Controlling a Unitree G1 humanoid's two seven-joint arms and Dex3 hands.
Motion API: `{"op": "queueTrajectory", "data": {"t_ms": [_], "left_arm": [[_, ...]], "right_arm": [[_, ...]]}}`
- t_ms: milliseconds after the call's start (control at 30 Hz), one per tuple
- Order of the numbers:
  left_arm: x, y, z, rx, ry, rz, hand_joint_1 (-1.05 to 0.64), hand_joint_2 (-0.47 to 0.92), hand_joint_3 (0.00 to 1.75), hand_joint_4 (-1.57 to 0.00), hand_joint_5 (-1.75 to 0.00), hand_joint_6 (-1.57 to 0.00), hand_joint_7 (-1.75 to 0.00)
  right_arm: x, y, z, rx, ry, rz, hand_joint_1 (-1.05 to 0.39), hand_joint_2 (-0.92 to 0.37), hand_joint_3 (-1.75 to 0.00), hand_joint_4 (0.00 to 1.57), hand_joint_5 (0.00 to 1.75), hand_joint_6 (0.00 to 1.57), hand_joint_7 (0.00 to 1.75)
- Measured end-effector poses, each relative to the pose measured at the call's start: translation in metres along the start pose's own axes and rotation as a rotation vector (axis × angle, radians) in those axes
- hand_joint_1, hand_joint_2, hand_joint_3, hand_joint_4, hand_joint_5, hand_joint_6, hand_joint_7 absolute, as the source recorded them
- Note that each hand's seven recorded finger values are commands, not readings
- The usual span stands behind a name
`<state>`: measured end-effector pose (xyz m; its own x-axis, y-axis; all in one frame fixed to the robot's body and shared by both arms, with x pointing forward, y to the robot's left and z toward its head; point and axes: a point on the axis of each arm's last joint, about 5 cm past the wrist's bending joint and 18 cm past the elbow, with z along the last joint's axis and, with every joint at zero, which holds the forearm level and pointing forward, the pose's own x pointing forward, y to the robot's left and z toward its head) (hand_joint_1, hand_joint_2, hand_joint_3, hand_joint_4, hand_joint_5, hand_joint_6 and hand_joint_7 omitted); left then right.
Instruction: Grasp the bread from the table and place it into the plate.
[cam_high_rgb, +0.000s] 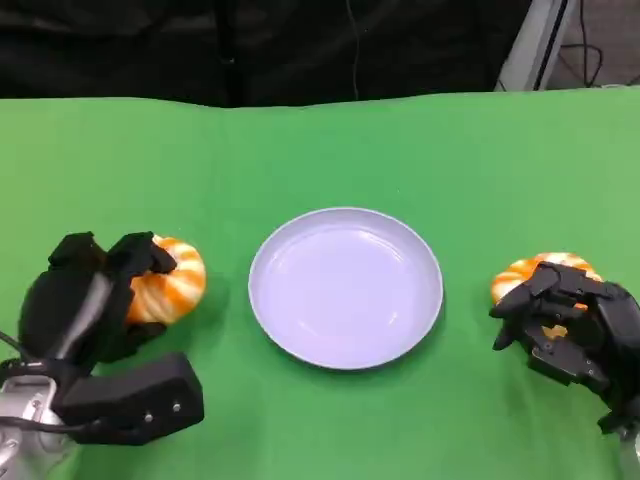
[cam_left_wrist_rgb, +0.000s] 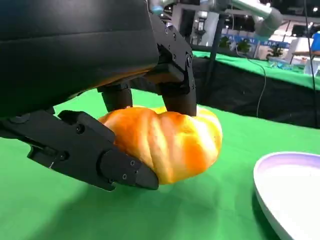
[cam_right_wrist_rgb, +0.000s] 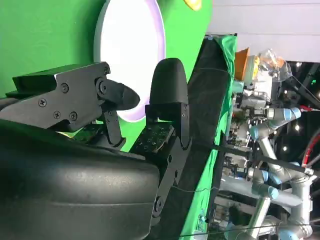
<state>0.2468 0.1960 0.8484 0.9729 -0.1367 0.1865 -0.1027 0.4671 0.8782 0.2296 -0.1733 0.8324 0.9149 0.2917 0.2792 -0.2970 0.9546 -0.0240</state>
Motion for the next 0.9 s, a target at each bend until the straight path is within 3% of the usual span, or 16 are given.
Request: {"op": "queueTrajectory", "data": {"t_ms": [500, 767, 900], "left_arm": [[0.007, 0.009, 0.018, -0.013, -0.076, 0.052, -0.14, 0.92, 0.37, -0.33, -1.69, -0.52, -1.37], [0.009, 0.011, 0.026, -0.01, -0.11, 0.05, -0.13, 0.92, 0.35, -0.41, -1.6, -0.63, -1.2], [0.013, 0.009, 0.031, -0.01, -0.136, 0.049, -0.12, 0.92, 0.32, -0.43, -1.61, -0.65, -1.23]], "right_arm": [[0.0, 0.0005, 0.0, -0.004, 0.001, -0.002, 0.07, -0.85, -0.62, 0.86, 1.38, 0.92, 0.92], [0.0, 0.0009, 0.0, -0.008, 0.002, -0.002, 0.06, -0.84, -0.63, 0.86, 1.38, 0.93, 0.93], [0.001, 0.0012, 0.0, -0.01, 0.003, -0.001, 0.05, -0.83, -0.63, 0.86, 1.37, 0.93, 0.93]]}}
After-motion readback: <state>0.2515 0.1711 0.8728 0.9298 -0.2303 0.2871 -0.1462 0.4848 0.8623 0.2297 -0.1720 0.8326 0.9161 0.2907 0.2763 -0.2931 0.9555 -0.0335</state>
